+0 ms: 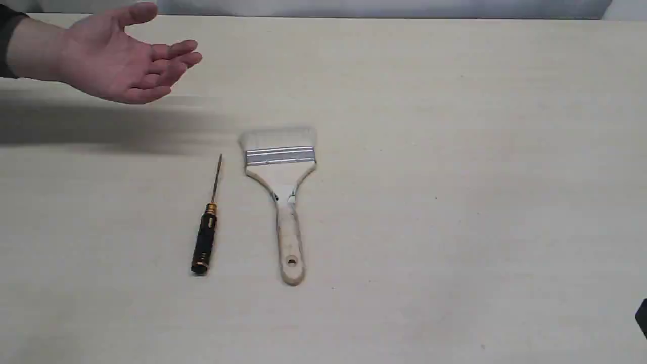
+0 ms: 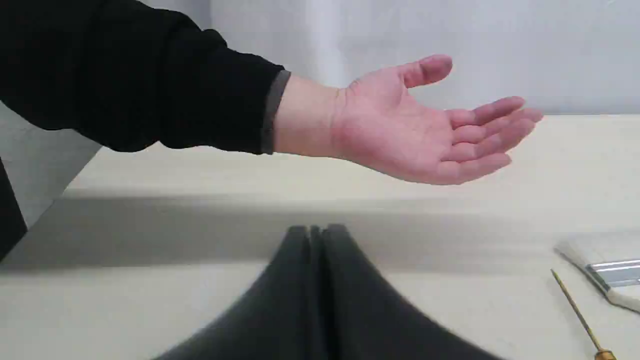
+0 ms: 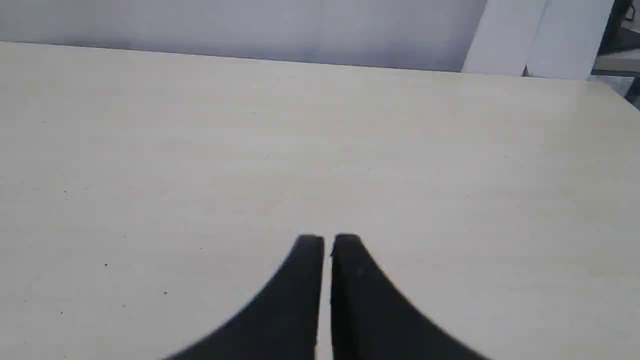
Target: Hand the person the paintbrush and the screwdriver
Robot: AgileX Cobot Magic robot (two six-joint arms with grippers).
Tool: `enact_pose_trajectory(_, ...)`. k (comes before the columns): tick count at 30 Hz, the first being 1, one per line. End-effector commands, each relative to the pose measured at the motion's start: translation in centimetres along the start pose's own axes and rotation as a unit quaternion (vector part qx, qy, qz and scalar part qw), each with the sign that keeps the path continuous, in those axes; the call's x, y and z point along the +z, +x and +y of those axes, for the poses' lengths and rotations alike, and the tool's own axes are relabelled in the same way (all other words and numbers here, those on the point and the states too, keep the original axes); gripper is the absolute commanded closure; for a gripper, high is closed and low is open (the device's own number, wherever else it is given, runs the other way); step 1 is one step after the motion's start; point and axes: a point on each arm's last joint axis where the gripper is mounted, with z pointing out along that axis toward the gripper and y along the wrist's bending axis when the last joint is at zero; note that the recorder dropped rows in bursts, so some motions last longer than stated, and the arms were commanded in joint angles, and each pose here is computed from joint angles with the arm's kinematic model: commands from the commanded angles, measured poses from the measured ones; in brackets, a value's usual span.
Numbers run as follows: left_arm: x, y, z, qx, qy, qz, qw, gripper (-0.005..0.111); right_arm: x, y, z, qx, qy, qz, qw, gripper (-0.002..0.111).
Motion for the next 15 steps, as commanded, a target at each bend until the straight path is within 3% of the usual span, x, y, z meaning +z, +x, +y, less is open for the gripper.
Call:
enact_pose_trajectory(1, 0.0, 0.0, -0.06, -0.002, 0.005, -0.003, 1.0, 0.107, 0.0, 0.08, -0.04, -0.006, 0.004, -0.001, 1.0, 0.104)
enact_pose_trajectory(15, 0.0, 0.0, -0.06, -0.002, 0.005, -0.003, 1.0, 0.107, 0.0, 0.0, -0.04, -0.002, 0.003, -0.006, 1.0, 0.104)
